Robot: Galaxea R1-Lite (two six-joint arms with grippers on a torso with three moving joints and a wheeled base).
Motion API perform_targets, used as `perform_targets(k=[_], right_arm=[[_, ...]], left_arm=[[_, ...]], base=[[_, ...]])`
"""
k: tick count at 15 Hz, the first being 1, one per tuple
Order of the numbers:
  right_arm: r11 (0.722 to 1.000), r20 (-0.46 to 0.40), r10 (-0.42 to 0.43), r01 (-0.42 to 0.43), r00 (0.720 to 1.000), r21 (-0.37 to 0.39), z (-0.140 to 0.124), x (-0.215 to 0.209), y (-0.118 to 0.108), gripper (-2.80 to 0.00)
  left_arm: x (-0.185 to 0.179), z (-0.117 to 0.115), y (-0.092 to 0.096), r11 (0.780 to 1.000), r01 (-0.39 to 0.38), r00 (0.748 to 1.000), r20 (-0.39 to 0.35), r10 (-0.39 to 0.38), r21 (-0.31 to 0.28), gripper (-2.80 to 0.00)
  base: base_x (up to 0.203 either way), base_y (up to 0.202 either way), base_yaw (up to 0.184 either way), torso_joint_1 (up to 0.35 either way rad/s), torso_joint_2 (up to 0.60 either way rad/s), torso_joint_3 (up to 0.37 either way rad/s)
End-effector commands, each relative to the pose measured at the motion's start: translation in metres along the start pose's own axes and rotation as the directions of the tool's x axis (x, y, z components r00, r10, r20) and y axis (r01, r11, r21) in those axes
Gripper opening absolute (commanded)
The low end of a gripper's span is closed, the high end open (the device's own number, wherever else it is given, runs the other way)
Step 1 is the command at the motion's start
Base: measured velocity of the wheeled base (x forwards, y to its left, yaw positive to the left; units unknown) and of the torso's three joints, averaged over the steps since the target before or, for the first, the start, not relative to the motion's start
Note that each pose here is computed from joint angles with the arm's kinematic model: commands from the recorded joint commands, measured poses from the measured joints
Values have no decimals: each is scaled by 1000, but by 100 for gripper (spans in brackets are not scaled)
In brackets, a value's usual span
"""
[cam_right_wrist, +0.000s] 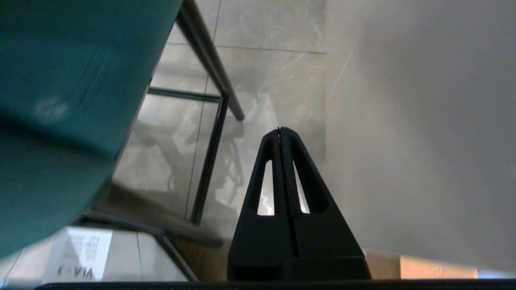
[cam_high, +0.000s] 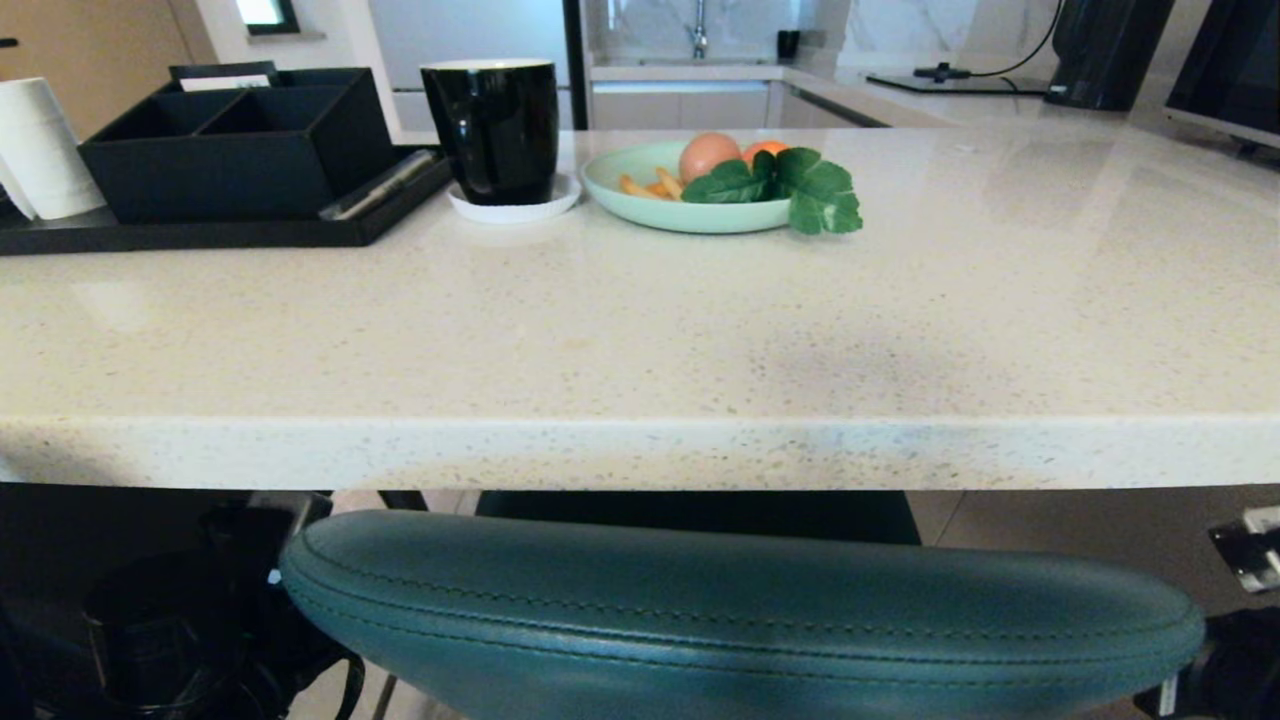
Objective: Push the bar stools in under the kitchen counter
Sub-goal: Pull the blue chair out from under the dining table
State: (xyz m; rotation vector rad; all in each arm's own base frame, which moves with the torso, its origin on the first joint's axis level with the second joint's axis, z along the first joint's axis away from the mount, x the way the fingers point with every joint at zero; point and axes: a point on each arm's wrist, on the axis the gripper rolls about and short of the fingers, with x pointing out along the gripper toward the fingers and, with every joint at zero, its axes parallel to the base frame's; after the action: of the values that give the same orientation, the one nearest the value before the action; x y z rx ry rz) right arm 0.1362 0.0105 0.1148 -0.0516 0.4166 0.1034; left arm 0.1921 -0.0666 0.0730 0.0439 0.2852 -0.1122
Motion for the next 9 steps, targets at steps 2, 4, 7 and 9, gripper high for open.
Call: perform_targets(k=[2, 4, 7, 9], right_arm=[[1000, -21, -2, 2, 1000, -4, 11, 25, 0, -280], [1000, -27, 11, -11, 1000, -11, 12, 29, 4, -280], [1000, -55, 18, -20, 998, -21, 9, 42, 8, -280], [1000, -23, 9, -9, 1000, -29, 9, 58, 13, -280]], left_arm=[[20, -1, -5, 1000, -15, 1000, 0, 15, -3, -280], [22, 1, -3, 1000, -26, 1000, 9, 26, -7, -280], [33, 6, 4, 998, -64, 997, 34, 65, -26, -280], [39, 11, 3, 997, -65, 996, 60, 68, -47, -280]], base=[[0, 0, 0, 0, 0, 0], [0, 0, 0, 0, 0, 0], [0, 0, 0, 0, 0, 0], [0, 0, 0, 0, 0, 0]])
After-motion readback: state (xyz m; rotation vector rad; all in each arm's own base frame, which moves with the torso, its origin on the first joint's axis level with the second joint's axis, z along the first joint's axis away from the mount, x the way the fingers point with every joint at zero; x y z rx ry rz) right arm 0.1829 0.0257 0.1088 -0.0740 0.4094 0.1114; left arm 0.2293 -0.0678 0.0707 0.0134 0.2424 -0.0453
